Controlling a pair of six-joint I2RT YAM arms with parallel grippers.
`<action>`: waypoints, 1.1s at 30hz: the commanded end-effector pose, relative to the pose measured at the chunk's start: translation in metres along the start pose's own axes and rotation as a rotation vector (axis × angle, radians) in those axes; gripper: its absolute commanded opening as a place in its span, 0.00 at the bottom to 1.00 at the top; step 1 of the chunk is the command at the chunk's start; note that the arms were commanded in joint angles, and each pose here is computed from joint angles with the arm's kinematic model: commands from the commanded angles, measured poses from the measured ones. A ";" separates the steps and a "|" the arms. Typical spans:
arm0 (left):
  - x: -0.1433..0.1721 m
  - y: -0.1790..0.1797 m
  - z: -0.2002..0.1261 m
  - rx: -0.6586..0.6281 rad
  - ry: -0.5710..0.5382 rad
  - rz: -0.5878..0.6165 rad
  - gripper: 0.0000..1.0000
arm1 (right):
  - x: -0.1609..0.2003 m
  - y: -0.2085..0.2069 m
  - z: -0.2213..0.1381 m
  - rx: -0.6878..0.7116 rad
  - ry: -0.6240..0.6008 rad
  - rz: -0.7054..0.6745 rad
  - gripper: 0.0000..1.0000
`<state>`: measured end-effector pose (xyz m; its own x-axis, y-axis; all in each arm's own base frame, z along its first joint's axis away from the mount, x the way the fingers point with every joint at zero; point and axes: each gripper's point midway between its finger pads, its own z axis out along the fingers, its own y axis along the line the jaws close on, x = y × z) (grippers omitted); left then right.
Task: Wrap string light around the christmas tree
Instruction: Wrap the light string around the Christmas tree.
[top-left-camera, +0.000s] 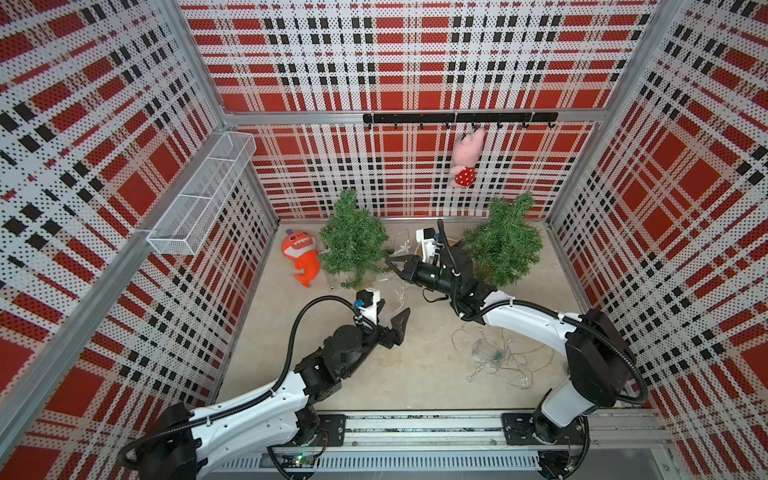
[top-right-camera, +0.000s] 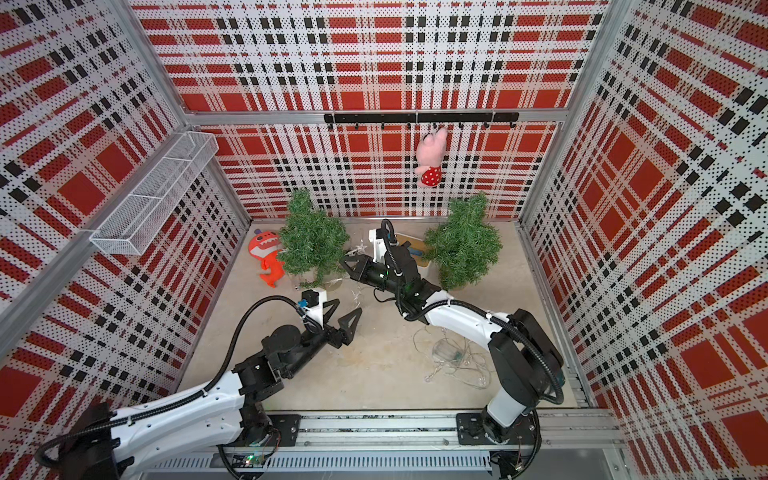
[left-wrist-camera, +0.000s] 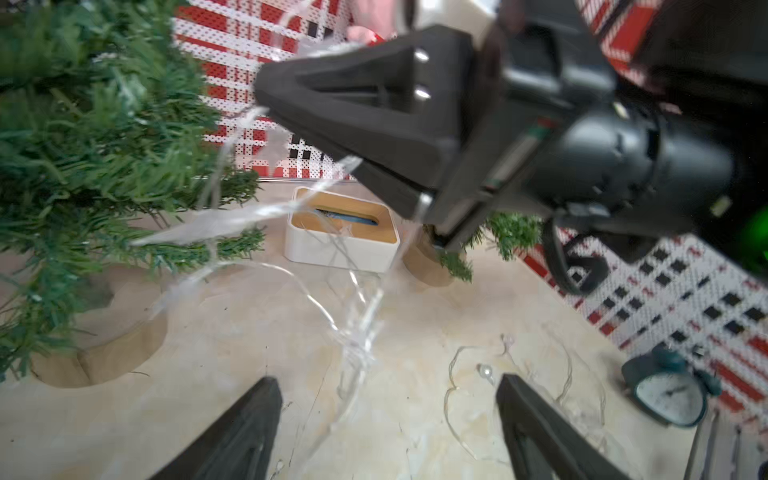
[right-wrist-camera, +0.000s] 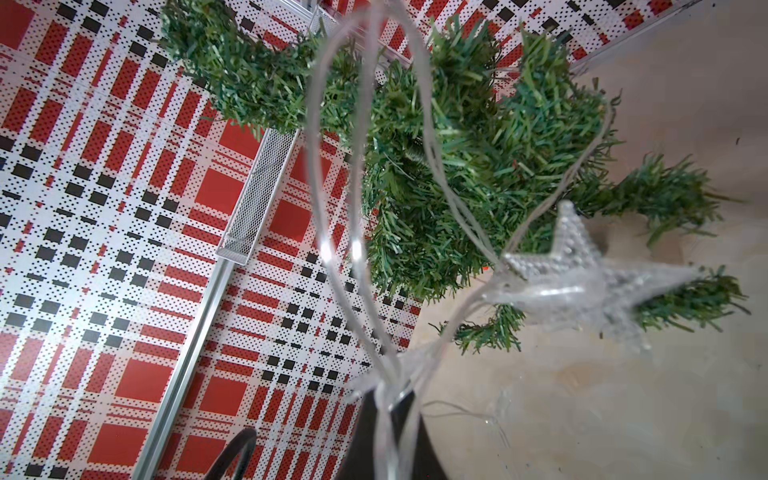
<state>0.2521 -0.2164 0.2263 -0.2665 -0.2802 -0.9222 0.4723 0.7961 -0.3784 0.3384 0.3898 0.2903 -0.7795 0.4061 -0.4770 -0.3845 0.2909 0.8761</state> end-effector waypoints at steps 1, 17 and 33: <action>-0.049 -0.001 -0.004 0.111 -0.180 -0.144 0.75 | -0.019 0.036 -0.008 -0.061 -0.068 -0.024 0.00; -0.026 -0.022 0.029 0.269 -0.068 -0.128 0.56 | -0.005 0.046 0.002 -0.087 -0.040 -0.013 0.00; -0.024 -0.029 0.001 0.318 0.048 -0.160 0.00 | -0.007 0.033 -0.012 -0.017 -0.048 -0.113 0.51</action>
<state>0.2579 -0.2354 0.2573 -0.3433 -0.3894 -0.8547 0.6520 0.5562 -0.5153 0.3282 0.3992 0.2970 -0.7536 0.3955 -0.5250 -0.4234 0.3188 0.8480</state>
